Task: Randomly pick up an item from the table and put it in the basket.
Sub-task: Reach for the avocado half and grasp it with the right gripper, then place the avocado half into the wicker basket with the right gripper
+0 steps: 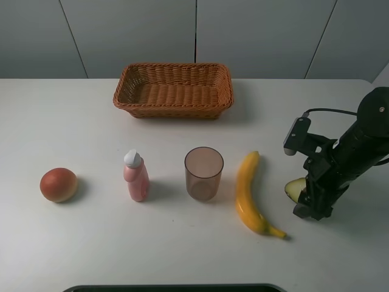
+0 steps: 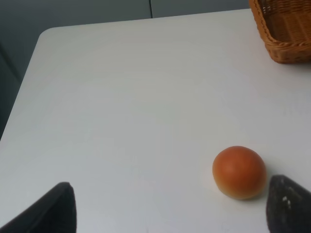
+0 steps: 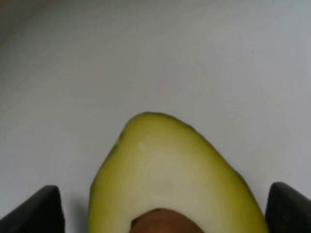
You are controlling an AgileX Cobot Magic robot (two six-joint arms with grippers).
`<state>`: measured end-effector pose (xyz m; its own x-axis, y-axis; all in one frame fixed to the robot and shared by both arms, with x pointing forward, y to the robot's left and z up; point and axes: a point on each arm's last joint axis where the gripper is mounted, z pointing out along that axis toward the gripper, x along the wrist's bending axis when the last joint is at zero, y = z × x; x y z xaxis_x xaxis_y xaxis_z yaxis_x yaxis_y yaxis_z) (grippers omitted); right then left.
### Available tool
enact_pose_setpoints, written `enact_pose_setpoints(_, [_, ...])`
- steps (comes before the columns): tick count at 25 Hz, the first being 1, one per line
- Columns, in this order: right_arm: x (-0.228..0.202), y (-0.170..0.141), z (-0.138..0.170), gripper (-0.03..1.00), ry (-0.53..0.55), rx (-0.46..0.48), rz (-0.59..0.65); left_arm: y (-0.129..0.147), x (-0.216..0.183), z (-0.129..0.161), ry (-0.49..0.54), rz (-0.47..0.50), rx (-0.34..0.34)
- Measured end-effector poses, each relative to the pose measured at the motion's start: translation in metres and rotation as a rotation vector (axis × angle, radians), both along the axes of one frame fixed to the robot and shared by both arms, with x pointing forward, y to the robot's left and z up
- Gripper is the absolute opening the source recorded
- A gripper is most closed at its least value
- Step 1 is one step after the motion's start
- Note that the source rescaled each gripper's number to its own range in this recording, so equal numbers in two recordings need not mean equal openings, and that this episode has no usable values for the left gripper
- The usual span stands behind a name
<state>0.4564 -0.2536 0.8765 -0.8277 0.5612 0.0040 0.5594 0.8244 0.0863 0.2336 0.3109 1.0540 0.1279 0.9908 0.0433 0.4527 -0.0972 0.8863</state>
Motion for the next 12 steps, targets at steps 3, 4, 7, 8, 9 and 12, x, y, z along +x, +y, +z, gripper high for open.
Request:
enact_pose_setpoints(3, [0.0,-0.0001,0.0,0.01,0.002,0.0,-0.024,0.0,0.0,0.0,0.0,0.0,0.0])
enact_pose_setpoints(4, [0.0,-0.0001,0.0,0.01,0.002,0.0,-0.028,0.0,0.0,0.0,0.0,0.0,0.0])
enact_pose_setpoints(7, [0.0,-0.0001,0.0,0.01,0.003,0.0,-0.038,0.0,0.0,0.0,0.0,0.0,0.0])
enact_pose_setpoints(8, [0.0,-0.0001,0.0,0.01,0.003,0.0,-0.038,0.0,0.0,0.0,0.0,0.0,0.0])
enact_pose_setpoints(9, [0.0,-0.0001,0.0,0.01,0.003,0.0,-0.038,0.0,0.0,0.0,0.0,0.0,0.0])
enact_pose_setpoints(12, [0.0007,0.0001,0.0008,0.01,0.008,0.0,-0.037,0.0,0.0,0.0,0.0,0.0,0.0])
